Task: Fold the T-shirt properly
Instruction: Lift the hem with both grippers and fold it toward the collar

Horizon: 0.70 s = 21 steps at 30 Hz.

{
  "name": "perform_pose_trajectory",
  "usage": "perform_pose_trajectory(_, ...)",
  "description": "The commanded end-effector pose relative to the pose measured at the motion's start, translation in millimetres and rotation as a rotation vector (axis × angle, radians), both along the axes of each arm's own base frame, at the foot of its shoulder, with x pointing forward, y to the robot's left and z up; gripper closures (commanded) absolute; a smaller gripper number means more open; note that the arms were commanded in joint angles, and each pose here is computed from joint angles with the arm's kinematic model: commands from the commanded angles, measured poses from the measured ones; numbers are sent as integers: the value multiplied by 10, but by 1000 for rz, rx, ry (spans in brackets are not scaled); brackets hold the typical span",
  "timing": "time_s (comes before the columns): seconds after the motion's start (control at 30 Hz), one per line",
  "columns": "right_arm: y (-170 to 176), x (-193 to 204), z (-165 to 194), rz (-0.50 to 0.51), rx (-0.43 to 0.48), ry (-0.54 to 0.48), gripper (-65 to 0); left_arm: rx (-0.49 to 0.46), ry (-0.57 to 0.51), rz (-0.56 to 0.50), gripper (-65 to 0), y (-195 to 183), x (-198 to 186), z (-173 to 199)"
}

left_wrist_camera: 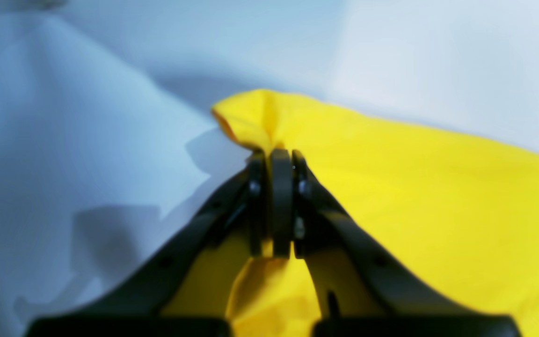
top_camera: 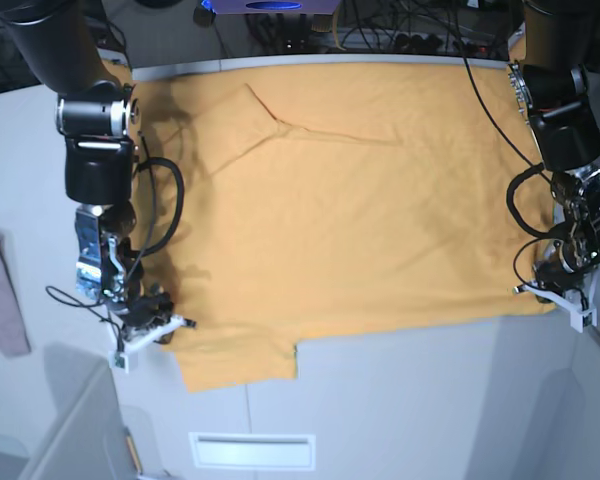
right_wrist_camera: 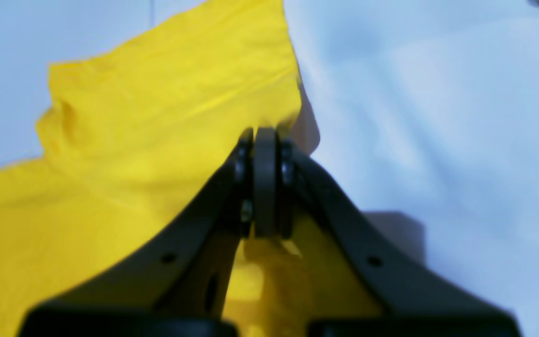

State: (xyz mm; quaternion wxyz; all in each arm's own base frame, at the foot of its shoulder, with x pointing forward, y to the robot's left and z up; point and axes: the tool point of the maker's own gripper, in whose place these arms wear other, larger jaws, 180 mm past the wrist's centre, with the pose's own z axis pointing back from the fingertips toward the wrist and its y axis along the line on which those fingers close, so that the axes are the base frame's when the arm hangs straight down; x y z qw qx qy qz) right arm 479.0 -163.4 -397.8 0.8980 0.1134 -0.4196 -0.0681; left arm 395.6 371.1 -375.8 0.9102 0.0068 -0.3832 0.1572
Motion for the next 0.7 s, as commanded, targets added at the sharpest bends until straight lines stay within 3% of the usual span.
perform_pose_trajectory(0.0, -56, 177, 306, -7, -5, -91, 0, 33, -73, 10, 0, 131, 110, 292)
perform_pose_trajectory(0.67, 52, -219, 381, 51, -36, -111, 0, 119, -46, -55, 0, 122, -425, 231)
